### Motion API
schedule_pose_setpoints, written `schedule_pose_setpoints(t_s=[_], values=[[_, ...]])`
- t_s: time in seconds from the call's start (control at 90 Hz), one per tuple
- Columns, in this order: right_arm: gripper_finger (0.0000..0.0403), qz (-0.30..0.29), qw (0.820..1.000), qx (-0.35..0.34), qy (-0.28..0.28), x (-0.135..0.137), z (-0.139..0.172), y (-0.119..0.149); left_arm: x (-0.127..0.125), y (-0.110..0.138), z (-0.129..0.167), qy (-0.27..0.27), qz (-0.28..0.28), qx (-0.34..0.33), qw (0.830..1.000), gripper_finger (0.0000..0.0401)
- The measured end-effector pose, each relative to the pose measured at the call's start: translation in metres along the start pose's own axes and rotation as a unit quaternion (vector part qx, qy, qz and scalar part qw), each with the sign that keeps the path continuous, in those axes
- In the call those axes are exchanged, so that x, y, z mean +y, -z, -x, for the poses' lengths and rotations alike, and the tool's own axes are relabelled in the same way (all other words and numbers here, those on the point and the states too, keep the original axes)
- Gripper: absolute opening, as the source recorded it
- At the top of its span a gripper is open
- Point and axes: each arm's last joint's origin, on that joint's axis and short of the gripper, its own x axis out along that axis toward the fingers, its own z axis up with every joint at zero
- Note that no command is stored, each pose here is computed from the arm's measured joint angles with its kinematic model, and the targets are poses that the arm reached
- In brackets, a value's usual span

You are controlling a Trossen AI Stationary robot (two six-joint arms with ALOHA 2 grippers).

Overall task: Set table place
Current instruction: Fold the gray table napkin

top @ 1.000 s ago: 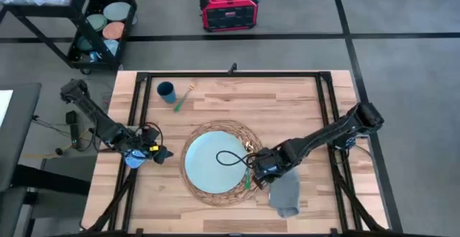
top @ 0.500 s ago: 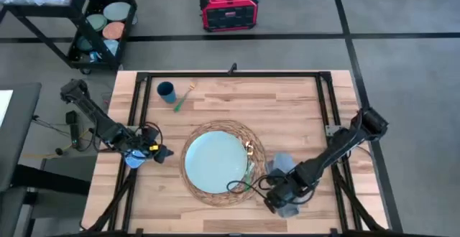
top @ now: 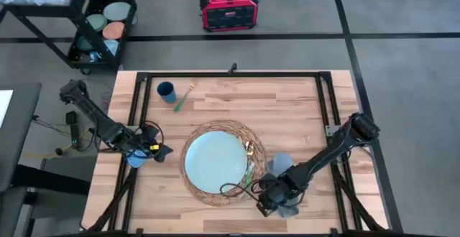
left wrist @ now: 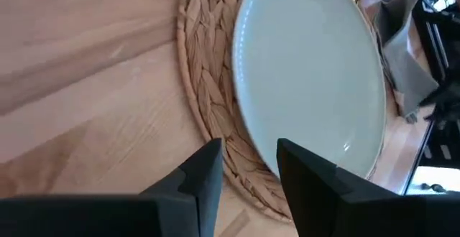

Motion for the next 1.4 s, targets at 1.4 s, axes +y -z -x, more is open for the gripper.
schedule_pose_setpoints(t_s=[1.4], values=[[0.0000,-0.030,0.995,0.024,0.096,0.012,-0.010,0.011,0.000,0.000,0.000,0.000,-0.035,0.000,0.999,0.0119]])
